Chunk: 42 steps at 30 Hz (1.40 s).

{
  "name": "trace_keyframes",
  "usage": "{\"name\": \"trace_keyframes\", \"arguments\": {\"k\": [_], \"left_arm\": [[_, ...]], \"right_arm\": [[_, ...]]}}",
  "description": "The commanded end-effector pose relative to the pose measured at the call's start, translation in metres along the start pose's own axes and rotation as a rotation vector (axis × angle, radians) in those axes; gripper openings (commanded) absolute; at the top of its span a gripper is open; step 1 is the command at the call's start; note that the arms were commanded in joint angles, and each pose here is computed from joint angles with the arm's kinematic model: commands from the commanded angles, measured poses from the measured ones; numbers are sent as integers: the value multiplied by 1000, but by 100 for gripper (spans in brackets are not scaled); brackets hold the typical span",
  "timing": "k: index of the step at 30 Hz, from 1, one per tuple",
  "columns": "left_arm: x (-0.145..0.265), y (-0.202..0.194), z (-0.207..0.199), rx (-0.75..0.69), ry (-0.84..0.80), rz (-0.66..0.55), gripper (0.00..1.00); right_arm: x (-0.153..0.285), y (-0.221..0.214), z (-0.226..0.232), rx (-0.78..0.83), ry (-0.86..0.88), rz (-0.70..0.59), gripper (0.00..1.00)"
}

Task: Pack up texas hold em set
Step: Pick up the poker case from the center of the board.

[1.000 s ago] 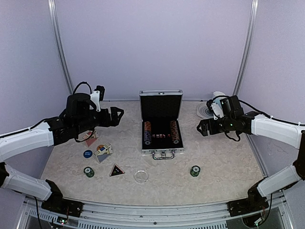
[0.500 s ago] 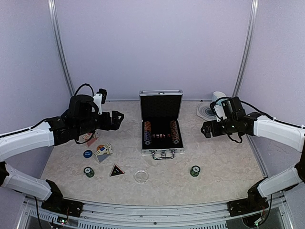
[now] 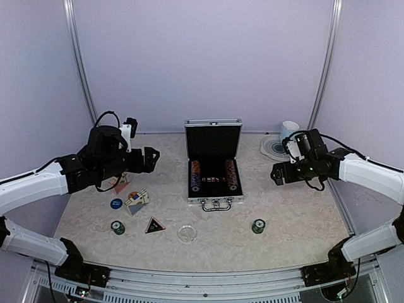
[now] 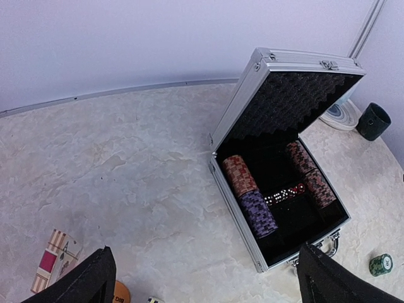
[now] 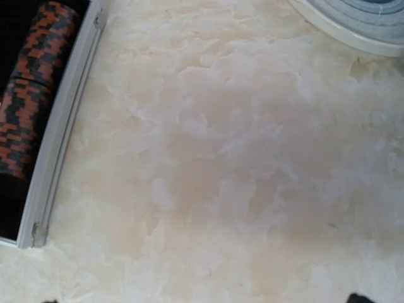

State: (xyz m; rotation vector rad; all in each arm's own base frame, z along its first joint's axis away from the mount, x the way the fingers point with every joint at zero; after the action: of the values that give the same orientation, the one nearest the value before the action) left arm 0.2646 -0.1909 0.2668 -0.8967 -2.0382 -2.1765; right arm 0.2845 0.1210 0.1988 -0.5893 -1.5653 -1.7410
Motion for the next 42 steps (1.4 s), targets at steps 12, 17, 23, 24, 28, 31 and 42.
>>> {"name": "trace_keyframes", "arguments": {"k": [12, 17, 23, 24, 28, 31, 42], "left_arm": [[7, 7, 0, 11, 17, -18, 99], [7, 9, 2, 16, 38, -22, 99], [5, 11, 4, 7, 73, -6, 99], [4, 11, 5, 7, 82, -7, 99], [5, 10, 6, 21, 84, -14, 99], [6, 8, 7, 12, 95, -7, 99], [3, 11, 7, 4, 101, -18, 99]], "right_arm": [[9, 1, -3, -10, -12, -32, 99], [10, 3, -2, -5, -12, -33, 99], [10, 1, -2, -2, -12, -20, 99], [9, 1, -2, 0, -12, -15, 99], [7, 0, -2, -5, -12, -5, 99], [8, 0, -1, -1, -4, -9, 99], [10, -1, -3, 5, -23, -7, 99]]}}
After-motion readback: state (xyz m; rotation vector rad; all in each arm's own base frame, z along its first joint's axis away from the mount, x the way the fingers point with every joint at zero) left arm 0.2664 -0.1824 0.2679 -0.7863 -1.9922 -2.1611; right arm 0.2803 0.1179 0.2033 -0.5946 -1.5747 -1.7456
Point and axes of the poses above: each gripper's point midway between its finger pads, its own x axis back along the fingers, its own z axis along the line the jaws close on, y = z × x, the point moved 7 cm from there along x, back along the fingers, and after that the axes turned 9 degrees about -x, right-handed, at the moved point
